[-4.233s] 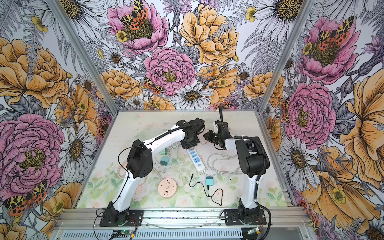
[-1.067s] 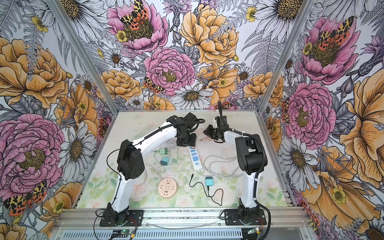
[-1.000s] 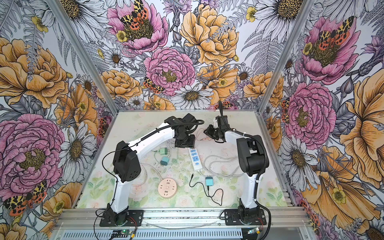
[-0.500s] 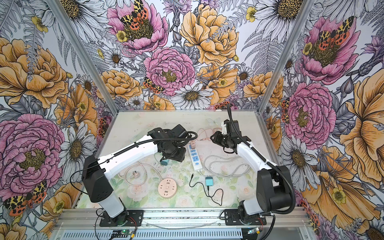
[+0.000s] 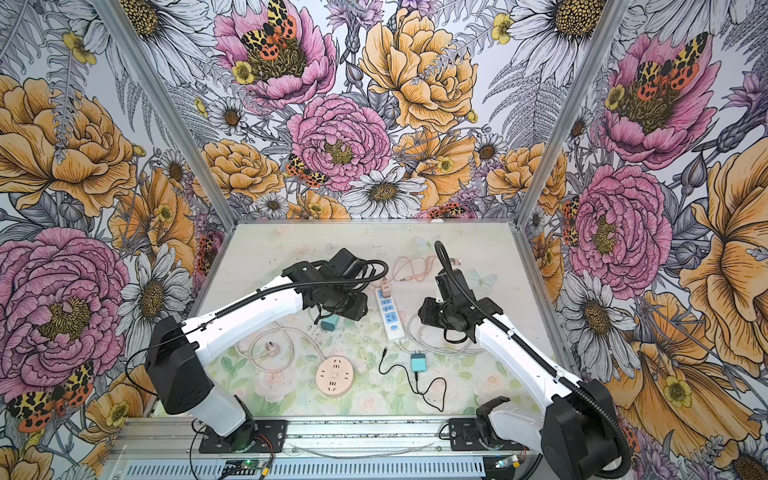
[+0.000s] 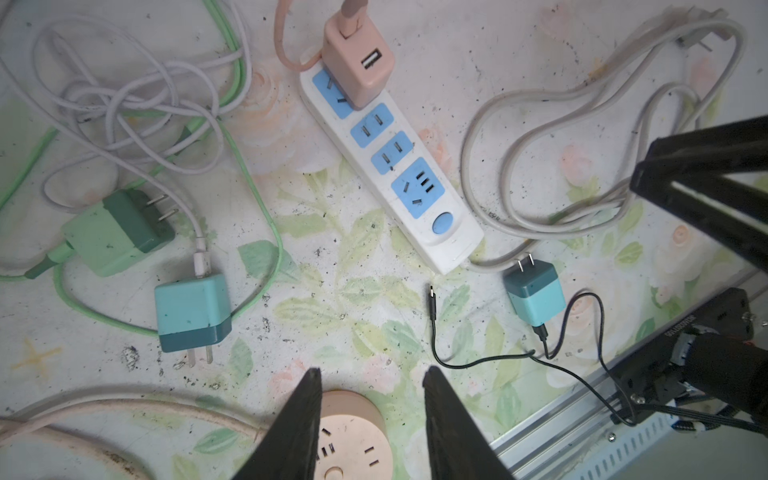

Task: Insert the plug
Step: 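Reach the right gripper down to grasp the teal charger while the left draws back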

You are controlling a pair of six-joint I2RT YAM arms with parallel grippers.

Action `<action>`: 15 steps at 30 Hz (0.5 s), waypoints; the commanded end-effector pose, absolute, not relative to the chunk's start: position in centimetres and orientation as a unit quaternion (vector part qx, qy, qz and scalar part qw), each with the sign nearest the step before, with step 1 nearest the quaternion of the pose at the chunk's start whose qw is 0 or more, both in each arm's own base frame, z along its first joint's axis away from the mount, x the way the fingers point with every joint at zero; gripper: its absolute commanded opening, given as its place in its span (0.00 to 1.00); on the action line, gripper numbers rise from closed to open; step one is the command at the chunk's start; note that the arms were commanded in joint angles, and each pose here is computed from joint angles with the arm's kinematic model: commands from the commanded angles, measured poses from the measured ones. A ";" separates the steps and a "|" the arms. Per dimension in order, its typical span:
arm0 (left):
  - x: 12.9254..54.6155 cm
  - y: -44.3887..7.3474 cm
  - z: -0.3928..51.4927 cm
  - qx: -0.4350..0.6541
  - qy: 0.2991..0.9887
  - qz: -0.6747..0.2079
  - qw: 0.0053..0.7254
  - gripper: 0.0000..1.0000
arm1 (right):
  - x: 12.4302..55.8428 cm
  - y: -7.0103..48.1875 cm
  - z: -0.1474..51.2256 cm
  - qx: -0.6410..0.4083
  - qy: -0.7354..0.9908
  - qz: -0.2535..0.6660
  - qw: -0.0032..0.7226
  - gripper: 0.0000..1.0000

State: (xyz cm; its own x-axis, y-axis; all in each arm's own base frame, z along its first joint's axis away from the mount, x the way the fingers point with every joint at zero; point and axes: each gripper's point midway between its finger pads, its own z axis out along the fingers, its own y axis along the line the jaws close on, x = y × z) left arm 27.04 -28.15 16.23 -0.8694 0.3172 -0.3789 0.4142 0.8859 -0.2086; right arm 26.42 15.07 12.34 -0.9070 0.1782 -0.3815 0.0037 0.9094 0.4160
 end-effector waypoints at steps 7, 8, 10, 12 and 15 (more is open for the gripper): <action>28.0 -28.0 16.5 0.175 0.951 -0.192 0.169 0.44 | 21.0 15.9 10.0 0.040 0.975 0.147 0.159 0.41; 28.3 -27.8 16.5 0.167 0.952 -0.193 0.167 0.45 | 20.4 16.0 9.7 0.041 0.977 0.144 0.155 0.42; 28.6 -27.5 16.8 0.158 0.953 -0.196 0.170 0.46 | 19.1 15.9 9.0 0.050 0.979 0.138 0.144 0.46; 28.7 -27.5 17.1 0.160 0.951 -0.198 0.173 0.47 | 17.9 15.7 8.2 0.055 0.981 0.125 0.138 0.50; 28.7 -27.5 17.4 0.163 0.950 -0.201 0.177 0.47 | 16.2 15.5 7.0 0.057 0.985 0.104 0.128 0.53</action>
State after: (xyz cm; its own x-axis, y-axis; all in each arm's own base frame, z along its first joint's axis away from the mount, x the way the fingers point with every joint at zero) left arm 28.45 -26.90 15.49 -0.9015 0.2509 -0.3525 0.3586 0.8891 -0.2843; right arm 16.98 16.67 7.65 -0.9680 0.0763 -0.2392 0.0086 0.9622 0.2722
